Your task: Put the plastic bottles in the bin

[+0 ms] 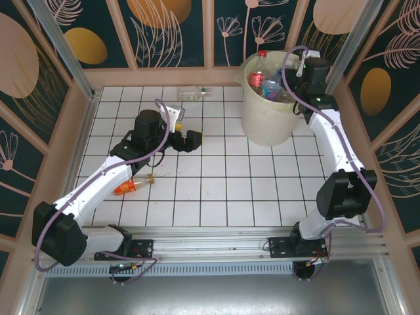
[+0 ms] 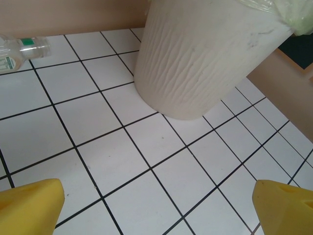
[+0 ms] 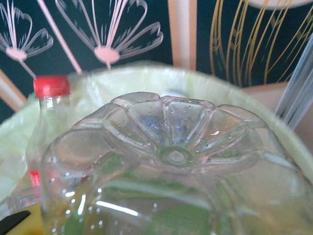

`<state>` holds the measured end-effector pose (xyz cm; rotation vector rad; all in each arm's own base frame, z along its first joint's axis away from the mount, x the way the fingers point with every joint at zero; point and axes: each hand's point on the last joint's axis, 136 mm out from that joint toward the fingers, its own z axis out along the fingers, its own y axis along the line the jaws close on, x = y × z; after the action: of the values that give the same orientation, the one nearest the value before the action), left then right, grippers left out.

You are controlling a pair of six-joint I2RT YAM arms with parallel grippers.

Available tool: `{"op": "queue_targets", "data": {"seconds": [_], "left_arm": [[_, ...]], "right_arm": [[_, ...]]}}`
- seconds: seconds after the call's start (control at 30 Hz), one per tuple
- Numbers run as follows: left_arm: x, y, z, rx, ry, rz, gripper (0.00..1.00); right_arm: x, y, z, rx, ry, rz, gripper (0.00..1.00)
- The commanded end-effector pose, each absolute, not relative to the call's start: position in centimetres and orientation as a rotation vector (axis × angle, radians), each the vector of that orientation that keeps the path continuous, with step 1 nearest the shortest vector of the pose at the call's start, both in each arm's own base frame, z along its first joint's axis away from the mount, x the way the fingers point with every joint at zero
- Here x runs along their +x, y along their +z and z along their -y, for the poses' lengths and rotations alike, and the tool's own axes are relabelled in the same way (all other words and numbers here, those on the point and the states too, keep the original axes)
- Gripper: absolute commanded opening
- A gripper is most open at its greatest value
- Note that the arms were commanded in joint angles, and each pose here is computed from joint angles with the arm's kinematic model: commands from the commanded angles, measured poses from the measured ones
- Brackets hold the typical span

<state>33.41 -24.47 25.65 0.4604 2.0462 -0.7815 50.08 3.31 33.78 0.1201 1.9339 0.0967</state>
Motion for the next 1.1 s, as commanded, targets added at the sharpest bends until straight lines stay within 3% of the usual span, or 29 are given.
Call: {"op": "queue_targets", "data": {"seconds": [0.0, 0.1, 0.3, 0.57, 0.67, 0.8, 0.97, 1.07], "left_arm": [[33.6, 25.1, 24.7, 0.455, -0.782, -2.053, 0.99], [33.6, 24.7, 24.8, 0.453, -0.787, -2.060, 0.99], [33.6, 24.5, 25.1, 0.454, -0.810, -2.064, 0.99], [33.5, 24.4, 25.2, 0.446, -0.823, -2.064, 0.99], [33.7, 24.3, 25.0, 0.439, -0.811, -2.070, 0.99], [34.3, 23.9, 23.8, 0.373, -0.729, -2.102, 0.99], [35.7, 21.0, 17.2, 0.105, -0.289, -2.289, 0.99], [34.6, 19.2, 14.4, -0.006, -0.169, -2.375, 0.99]], "right_arm": [[48.3, 33.9, -4.8, 0.075, 0.200, -1.931, 0.52], [47.2, 31.7, -5.5, 0.047, 0.197, -1.966, 0.56], [46.7, 31.5, -5.3, 0.048, 0.184, -1.956, 0.76], [47.4, 37.0, -5.0, 0.034, 0.173, -1.858, 0.81], [47.8, 38.5, -4.9, 0.033, 0.182, -1.830, 0.76], [48.3, 39.6, -4.9, 0.038, 0.211, -1.807, 0.62], [49.8, 38.6, -3.9, 0.068, 0.211, -1.844, 0.49], [50.4, 36.8, -3.0, 0.115, 0.214, -1.901, 0.42]]}}
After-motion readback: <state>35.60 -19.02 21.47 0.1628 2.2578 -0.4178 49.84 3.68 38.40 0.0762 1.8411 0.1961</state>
